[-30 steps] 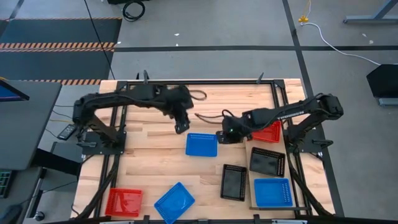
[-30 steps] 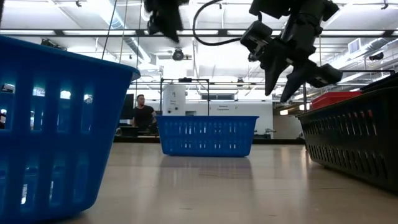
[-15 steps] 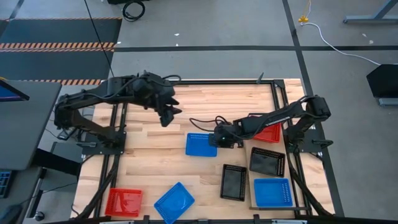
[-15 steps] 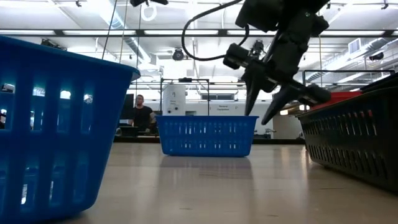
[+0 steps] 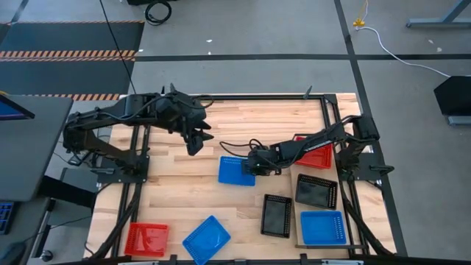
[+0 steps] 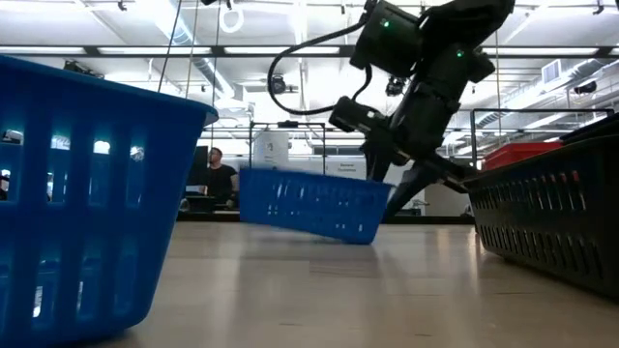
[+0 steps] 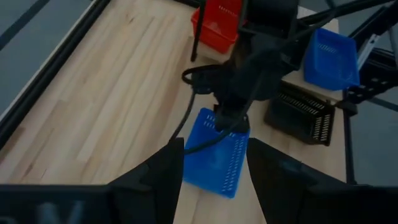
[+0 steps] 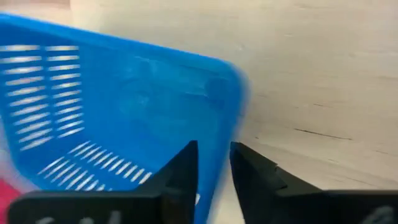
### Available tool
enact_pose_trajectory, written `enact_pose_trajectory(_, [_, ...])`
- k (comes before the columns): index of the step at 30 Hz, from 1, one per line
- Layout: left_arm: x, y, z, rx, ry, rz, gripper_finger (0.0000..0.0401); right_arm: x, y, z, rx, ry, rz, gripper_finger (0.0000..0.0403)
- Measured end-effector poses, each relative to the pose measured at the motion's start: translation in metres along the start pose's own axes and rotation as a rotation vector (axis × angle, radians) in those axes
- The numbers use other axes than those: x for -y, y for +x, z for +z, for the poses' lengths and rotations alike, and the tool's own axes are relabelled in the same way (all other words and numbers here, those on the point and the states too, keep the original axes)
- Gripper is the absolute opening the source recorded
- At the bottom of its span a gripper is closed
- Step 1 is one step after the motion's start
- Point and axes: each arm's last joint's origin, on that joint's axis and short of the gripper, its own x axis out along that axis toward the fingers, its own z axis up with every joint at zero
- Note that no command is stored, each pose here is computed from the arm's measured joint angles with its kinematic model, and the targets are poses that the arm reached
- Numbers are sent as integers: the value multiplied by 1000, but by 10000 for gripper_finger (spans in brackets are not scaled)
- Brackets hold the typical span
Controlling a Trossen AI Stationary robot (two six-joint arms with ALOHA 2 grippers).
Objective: Stack baskets on shelf by color
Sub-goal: Stack the top blue bin on top of the blue bin on the shelf
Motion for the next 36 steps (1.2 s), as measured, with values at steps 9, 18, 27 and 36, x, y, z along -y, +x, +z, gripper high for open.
enact_pose_trajectory(9, [3, 0, 0, 2, -45, -5, 172, -2, 1, 5, 1, -94, 26, 11])
enact_pose_trajectory(18, [3, 0, 1, 16, -132, 9, 172, -17, -41, 2, -156, -203, 197, 8])
enact_pose_trajectory(27, [2, 0, 6, 87, -157, 45, 172, -1, -138, -7, -245, -213, 267, 6])
enact_pose_trajectory(36, [2, 0, 7, 99, -163, 60, 172, 60, -211, -36, -370, -80, 67, 6])
